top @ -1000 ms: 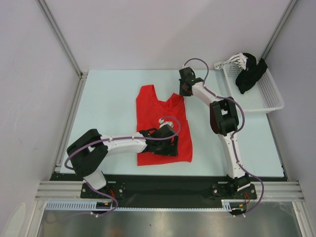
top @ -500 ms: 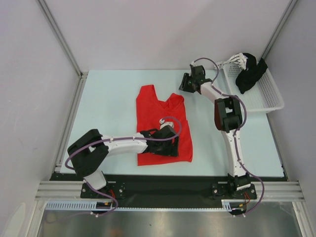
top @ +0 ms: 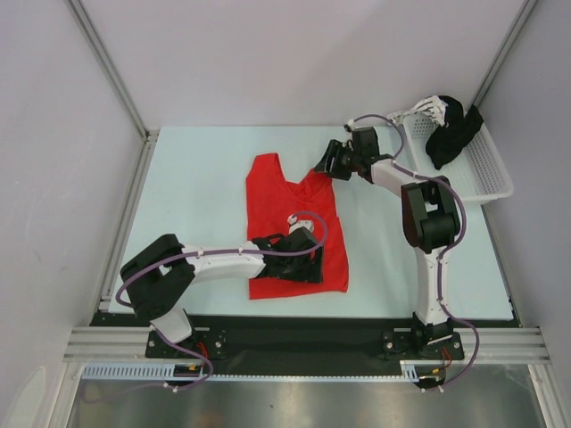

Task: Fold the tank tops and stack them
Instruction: Fold the tank top

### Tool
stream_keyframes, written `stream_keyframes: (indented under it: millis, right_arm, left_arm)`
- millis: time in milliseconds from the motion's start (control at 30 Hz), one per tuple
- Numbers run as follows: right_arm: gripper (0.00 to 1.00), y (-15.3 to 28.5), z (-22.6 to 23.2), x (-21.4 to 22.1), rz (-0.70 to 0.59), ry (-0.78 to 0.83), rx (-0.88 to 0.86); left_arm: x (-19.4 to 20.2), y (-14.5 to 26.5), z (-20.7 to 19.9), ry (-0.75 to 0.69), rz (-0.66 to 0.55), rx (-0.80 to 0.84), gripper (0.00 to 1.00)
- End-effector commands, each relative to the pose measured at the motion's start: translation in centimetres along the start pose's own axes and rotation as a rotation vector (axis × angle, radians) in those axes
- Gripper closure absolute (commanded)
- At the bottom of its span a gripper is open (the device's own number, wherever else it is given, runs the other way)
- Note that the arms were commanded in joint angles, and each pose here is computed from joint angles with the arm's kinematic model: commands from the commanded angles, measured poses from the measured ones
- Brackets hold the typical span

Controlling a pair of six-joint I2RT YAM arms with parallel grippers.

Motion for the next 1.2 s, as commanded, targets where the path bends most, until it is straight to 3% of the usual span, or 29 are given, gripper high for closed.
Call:
stream_keyframes:
  millis: [0, 367, 500, 900, 1033, 1167]
  right_arm:
    - [0.41, 0.8, 3.5, -1.5, -0.045, 0.005, -0.079]
    - [0.44, -2.1, 4.4, 0.1, 0.076, -0.079, -0.043]
    - [0.44, -3.3, 3.5, 1.1, 0.113, -0.123, -0.009]
    - [0.46, -4.0, 3.5, 0.9, 0.132, -0.074, -0.015]
    - [0.53, -5.5, 3.2, 1.0, 0.150, -0.102, -0.050]
    - [0.73, -7.0, 2.9, 0.1, 0.108, -0.150, -0.148]
  left_arm:
    - [2.8, -1.9, 1.0, 0.006, 0.110, -0.019, 0.18]
    - [2.8, -2.3, 0.5, -0.011, 0.130, -0.050, 0.19]
    - [2.5, -2.8, 0.7, -0.036, 0.138, -0.156, 0.19]
    - [3.3, -3.7, 1.7, -0.027, 0.176, -0.200, 0.19]
    - [3.3, -3.8, 1.7, -0.029, 0.175, -0.205, 0.19]
    - [3.4, -3.9, 1.8, -0.032, 0.180, -0.205, 0.19]
Point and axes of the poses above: each gripper's point midway between its finger pads, its own y axis back along the fingers, its own z axis along the line the jaws close on, x = y × z, the point moved 8 cm from there along y, back along the fingers, and after that the axes turned 15 degrees about y, right-handed, at the moved point
